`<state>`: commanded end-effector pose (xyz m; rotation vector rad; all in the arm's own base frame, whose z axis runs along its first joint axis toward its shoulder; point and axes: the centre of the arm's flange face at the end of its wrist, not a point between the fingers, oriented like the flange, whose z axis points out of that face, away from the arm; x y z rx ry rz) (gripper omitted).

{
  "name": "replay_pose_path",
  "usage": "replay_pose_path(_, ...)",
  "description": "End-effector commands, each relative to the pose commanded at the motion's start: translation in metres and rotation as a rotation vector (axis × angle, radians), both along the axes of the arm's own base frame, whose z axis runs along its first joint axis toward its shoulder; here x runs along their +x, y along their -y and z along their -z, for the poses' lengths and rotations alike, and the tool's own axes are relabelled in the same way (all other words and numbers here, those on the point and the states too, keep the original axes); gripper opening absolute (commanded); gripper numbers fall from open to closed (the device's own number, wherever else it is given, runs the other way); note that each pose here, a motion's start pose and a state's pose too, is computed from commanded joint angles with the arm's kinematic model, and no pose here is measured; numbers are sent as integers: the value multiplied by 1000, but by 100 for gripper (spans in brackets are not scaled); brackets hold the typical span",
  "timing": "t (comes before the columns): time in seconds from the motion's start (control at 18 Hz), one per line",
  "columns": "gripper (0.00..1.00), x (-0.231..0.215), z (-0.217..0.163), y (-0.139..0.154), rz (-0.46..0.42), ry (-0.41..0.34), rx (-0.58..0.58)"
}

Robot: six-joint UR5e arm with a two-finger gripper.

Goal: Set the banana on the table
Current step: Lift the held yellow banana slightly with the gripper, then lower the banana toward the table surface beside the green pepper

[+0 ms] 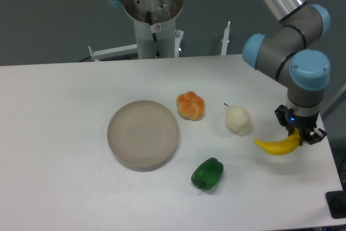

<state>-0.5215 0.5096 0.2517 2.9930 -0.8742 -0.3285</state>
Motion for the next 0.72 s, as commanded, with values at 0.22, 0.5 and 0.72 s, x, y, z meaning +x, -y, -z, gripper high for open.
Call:
replay_pose_path(0.22,37,-8,17,-4,-99,28,32)
replay_pose_path(0.5,37,-8,37,-6,-147,52,24)
replay_pose_path(0.72,37,-8,47,-11,-141,58,17)
